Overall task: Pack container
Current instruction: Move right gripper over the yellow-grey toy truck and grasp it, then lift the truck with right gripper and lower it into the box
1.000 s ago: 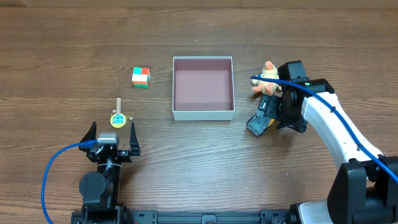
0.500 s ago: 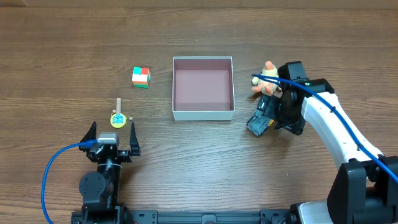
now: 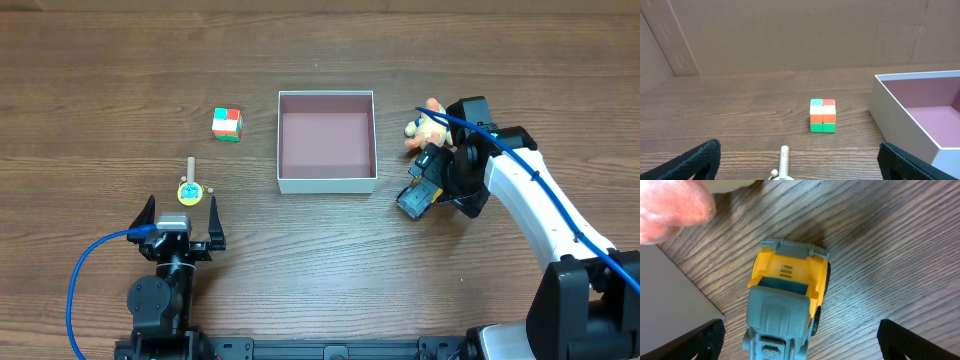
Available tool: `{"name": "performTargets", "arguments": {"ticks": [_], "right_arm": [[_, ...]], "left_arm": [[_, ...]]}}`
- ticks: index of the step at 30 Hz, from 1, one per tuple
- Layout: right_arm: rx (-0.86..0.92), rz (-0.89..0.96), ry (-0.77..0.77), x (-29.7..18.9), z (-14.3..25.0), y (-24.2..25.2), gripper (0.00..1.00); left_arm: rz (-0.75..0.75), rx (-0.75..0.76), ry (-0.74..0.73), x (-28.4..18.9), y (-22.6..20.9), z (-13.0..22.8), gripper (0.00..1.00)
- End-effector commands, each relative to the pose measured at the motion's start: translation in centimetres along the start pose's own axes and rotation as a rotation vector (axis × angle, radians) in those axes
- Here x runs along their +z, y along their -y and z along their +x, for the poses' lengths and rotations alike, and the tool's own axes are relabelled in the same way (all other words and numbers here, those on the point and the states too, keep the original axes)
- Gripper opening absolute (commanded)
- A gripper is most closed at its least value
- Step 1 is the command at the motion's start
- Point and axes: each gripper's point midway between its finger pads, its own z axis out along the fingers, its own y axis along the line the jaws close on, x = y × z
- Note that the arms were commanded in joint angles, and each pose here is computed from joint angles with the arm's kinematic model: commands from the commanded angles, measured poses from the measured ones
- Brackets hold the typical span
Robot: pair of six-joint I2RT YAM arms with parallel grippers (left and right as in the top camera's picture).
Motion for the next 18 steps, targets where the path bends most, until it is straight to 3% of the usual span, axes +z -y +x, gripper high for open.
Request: {"name": "performTargets", "arguments": {"ticks": [1, 18], "right_arm": [[-0.003, 0.032, 0.007, 0.5, 0.4, 0.0, 1.00], [-0.066, 0.141, -0.041, 4.5, 1.7, -0.2, 1.00]], "left_arm": [[-0.002, 0.009, 0.006, 0.0, -0.1, 0.0, 1.00], [-0.002, 0.009, 0.006, 0.0, -0.1, 0.0, 1.00]]}}
